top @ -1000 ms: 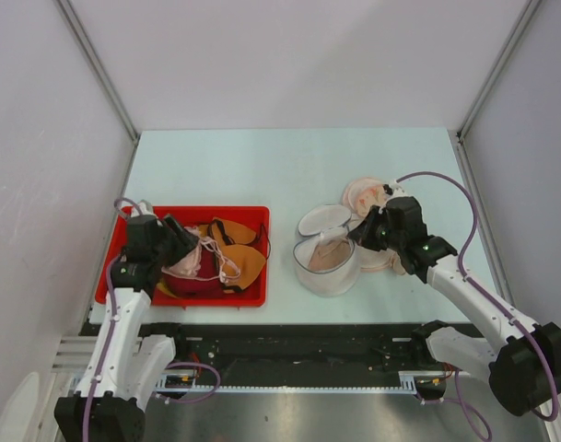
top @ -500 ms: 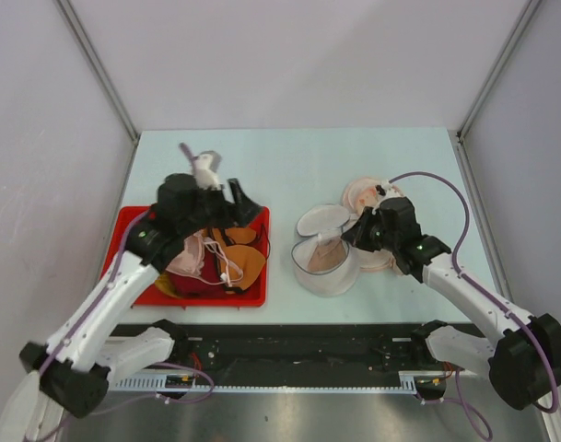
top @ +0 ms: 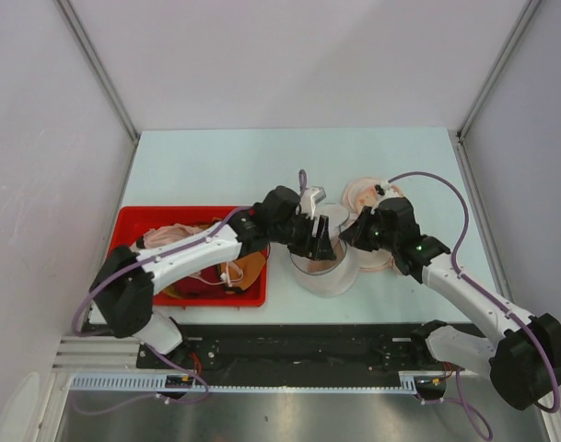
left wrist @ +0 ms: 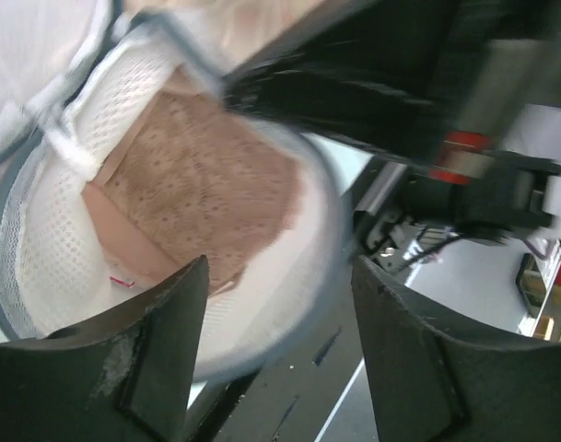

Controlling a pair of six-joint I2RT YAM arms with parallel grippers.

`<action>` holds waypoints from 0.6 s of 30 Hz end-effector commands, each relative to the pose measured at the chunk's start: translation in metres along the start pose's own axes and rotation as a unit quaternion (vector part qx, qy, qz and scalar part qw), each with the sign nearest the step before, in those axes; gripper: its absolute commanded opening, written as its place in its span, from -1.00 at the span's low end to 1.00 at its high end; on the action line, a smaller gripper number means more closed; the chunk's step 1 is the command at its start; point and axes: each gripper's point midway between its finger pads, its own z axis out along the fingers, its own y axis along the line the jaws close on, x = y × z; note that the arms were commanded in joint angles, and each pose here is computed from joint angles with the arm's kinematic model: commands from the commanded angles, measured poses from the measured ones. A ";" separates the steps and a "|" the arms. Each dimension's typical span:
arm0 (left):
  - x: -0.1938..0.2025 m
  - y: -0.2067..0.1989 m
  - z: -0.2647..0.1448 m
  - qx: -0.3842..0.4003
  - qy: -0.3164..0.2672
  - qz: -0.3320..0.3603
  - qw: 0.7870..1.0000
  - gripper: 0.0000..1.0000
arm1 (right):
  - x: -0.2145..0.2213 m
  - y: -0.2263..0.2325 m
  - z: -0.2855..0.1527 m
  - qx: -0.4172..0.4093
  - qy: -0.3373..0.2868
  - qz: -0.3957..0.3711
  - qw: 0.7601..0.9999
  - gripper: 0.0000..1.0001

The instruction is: Unzip the laundry bag and remove the bra

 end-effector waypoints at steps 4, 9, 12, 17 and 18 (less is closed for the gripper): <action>0.005 0.017 0.026 -0.024 0.002 -0.022 0.999 0.25 | -0.010 0.007 -0.011 -0.011 -0.025 -0.005 1.000 -1.00; 0.000 0.018 0.031 -0.028 -0.001 -0.007 1.000 0.23 | -0.009 0.007 -0.012 -0.009 -0.025 -0.004 1.000 -1.00; 0.014 0.014 0.045 -0.030 0.032 0.000 0.999 0.31 | -0.010 0.008 -0.010 -0.012 -0.026 -0.002 1.000 -1.00; 0.041 -0.003 0.072 -0.022 0.064 0.010 0.998 0.35 | -0.010 0.007 -0.010 -0.010 -0.025 0.003 1.000 -1.00; 0.038 0.004 0.077 -0.046 0.054 0.017 0.997 0.35 | -0.010 0.009 -0.010 -0.013 -0.026 0.004 1.000 -1.00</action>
